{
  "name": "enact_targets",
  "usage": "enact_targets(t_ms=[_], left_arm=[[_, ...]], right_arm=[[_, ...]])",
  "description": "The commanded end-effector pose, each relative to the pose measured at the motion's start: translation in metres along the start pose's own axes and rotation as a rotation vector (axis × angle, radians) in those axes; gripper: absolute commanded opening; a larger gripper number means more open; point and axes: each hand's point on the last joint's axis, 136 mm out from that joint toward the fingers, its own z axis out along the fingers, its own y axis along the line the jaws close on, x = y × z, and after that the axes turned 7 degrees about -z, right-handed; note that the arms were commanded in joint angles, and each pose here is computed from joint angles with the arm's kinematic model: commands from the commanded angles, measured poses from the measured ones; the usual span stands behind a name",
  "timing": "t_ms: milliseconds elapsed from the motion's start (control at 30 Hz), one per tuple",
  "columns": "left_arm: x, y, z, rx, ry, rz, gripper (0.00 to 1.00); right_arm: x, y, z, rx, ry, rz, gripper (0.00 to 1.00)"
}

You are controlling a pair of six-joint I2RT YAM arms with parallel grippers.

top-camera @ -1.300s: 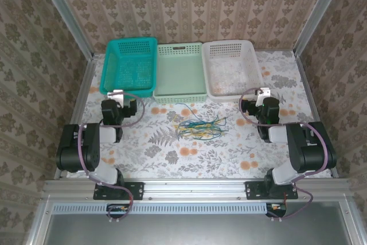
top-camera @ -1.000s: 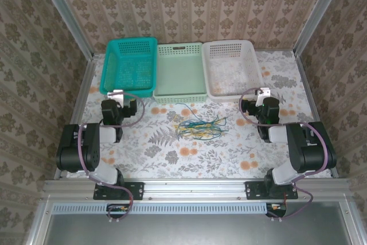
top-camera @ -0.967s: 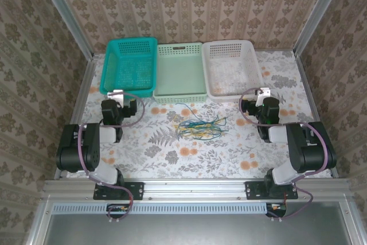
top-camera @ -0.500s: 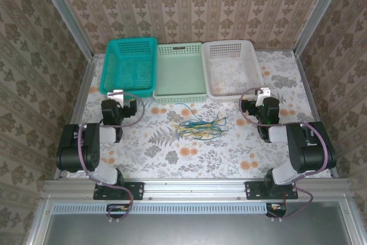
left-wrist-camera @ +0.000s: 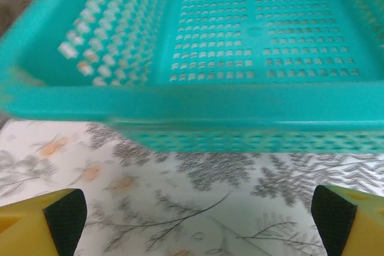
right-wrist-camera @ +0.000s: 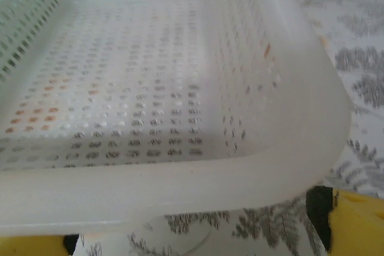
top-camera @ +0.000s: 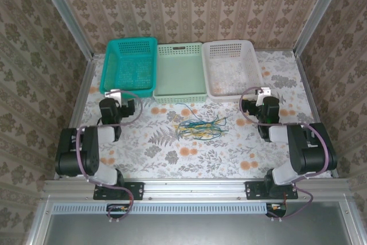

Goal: Untangle the cables

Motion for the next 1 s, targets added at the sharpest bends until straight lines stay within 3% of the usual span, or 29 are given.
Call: enact_targets(t_ms=[0, 67, 167, 433, 733, 967], left_arm=[[-0.030, 0.039, -0.026, -0.238, 0.087, -0.154, 1.00], [-0.023, 0.044, -0.046, -0.285, 0.125, -0.232, 1.00], [-0.005, 0.042, -0.078, -0.316, 0.129, -0.335, 1.00], [0.009, 0.014, -0.132, -0.219, 0.097, -0.353, 1.00], [0.001, -0.033, -0.135, -0.064, 0.139, -0.250, 1.00], [-0.040, -0.054, -0.129, 0.022, 0.110, -0.143, 1.00]], right_arm=[[-0.035, -0.009, -0.016, 0.030, 0.090, 0.077, 0.98], [-0.032, 0.000, -0.027, -0.008, 0.176, 0.108, 0.94], [-0.028, 0.017, -0.048, -0.048, 0.206, 0.112, 0.92], [-0.010, 0.032, -0.092, -0.082, 0.254, 0.177, 0.90], [-0.020, 0.063, -0.103, -0.192, 0.293, 0.212, 0.86], [-0.053, 0.064, -0.083, -0.157, 0.322, 0.118, 0.82]])
